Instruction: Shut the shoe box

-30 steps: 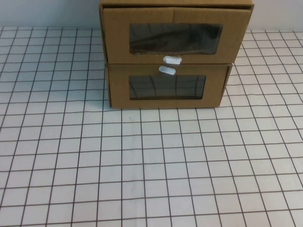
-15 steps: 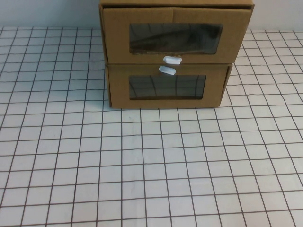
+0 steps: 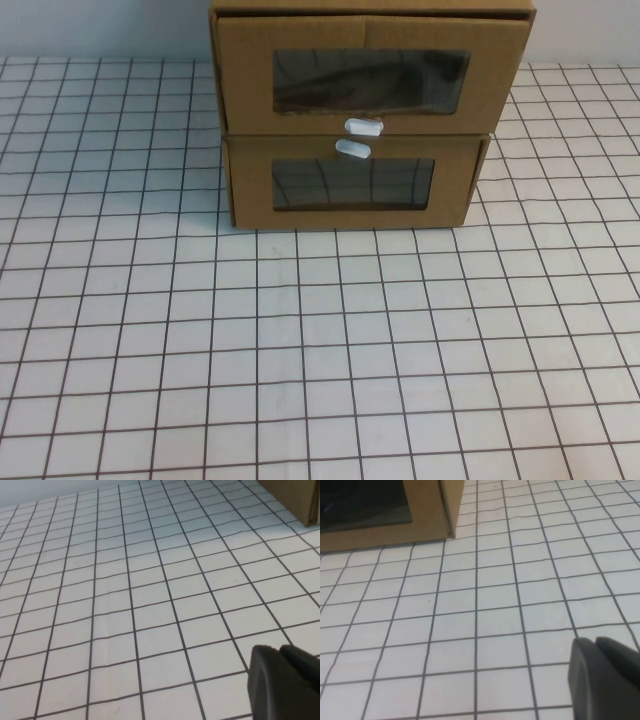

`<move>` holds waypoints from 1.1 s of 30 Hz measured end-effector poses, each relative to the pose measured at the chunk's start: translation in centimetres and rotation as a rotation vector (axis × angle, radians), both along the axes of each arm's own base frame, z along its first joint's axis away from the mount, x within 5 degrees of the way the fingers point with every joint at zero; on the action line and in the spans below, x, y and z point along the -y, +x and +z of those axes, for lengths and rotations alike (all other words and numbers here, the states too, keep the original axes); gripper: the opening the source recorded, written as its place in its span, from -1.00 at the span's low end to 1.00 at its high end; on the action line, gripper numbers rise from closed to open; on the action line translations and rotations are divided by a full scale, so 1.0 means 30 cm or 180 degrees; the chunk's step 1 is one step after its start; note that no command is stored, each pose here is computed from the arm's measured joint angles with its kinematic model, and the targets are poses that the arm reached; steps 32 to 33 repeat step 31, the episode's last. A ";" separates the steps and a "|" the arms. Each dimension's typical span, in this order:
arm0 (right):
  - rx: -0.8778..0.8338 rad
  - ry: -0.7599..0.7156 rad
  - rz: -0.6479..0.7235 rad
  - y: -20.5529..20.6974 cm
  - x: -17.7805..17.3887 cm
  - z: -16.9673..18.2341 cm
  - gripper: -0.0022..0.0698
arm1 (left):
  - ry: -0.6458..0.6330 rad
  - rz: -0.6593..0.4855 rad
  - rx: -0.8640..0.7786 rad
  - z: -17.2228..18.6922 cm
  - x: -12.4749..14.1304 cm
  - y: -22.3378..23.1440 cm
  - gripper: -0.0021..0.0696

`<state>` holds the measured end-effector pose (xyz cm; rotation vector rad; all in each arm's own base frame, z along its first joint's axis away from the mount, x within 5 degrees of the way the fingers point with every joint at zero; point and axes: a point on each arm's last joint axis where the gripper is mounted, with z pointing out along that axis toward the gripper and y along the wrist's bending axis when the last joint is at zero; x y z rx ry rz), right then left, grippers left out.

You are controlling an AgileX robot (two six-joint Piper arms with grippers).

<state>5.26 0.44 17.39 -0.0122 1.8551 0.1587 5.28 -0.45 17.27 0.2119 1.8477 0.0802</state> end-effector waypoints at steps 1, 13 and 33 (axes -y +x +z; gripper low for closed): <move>0.0006 0.0001 -0.0024 0.000 0.001 0.000 -0.98 | 0.0000 0.0000 0.0000 0.000 0.000 0.000 -0.96; 0.0029 -0.0270 -0.0018 0.001 0.005 -0.002 -0.98 | 0.0005 0.0000 0.0000 0.000 0.000 0.000 -0.96; 0.0036 -0.0264 -0.0014 0.001 0.005 -0.001 -0.98 | 0.0005 0.0000 0.0000 0.000 0.000 0.000 -0.96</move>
